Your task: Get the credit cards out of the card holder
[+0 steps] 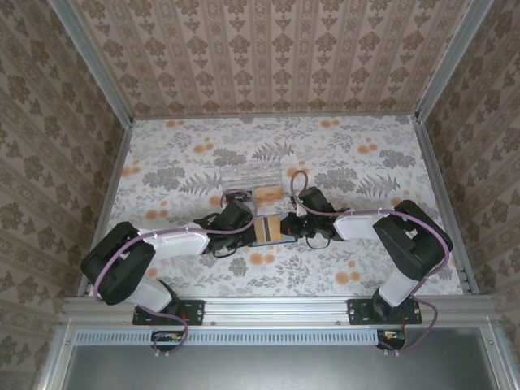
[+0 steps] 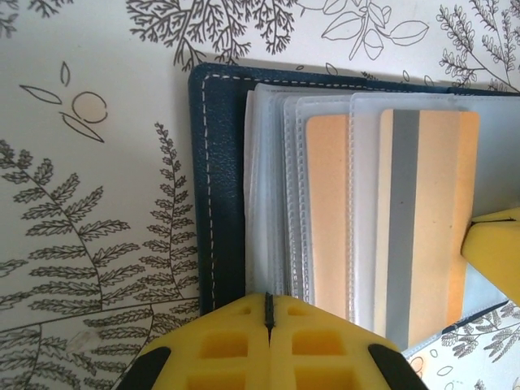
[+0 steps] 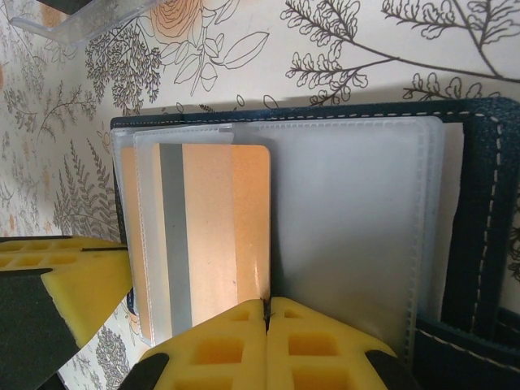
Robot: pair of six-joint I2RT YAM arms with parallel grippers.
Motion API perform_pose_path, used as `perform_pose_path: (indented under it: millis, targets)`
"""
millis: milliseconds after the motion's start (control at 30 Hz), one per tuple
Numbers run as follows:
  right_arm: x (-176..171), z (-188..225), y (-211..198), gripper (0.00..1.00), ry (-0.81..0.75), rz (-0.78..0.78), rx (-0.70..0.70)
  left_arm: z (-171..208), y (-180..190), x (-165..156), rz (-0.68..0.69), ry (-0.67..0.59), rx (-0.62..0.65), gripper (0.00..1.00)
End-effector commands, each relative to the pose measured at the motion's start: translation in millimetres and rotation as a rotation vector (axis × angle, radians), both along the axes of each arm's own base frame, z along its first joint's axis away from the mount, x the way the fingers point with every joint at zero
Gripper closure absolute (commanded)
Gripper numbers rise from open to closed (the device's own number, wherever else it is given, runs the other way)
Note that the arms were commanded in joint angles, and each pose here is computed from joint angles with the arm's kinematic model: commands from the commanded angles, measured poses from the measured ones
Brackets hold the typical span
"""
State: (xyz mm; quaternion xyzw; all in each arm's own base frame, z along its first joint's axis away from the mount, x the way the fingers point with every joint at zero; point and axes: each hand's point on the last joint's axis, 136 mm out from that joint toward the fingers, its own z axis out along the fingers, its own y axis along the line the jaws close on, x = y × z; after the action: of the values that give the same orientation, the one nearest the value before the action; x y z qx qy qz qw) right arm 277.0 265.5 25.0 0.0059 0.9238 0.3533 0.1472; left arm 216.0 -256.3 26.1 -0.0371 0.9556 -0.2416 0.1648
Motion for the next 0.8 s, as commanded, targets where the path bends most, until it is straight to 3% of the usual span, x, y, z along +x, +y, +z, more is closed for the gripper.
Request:
perform_pose_path:
  millis: [0,133,300,600,767]
  targets:
    - [-5.7,-3.4,-2.8,1.00,0.026,-0.001,-0.001,21.0,-6.3,4.5,-0.052,-0.048,0.018,0.92]
    - [-7.2,-5.3,-1.4,1.00,0.031,0.007,-0.001,33.8,-20.0,11.6,-0.102,-0.083,-0.001,0.88]
    - [-7.4,-7.1,-1.3,1.00,0.033,0.008,-0.003,20.9,-32.6,14.6,-0.125,-0.051,-0.007,0.93]
    - [-6.5,-3.6,4.2,0.85,0.030,0.016,0.032,-12.2,-20.7,2.8,-0.094,0.047,0.062,1.00]
    - [-4.8,-3.4,9.9,0.82,0.036,0.015,0.073,-15.7,-21.1,-0.8,-0.095,0.057,0.068,1.00]
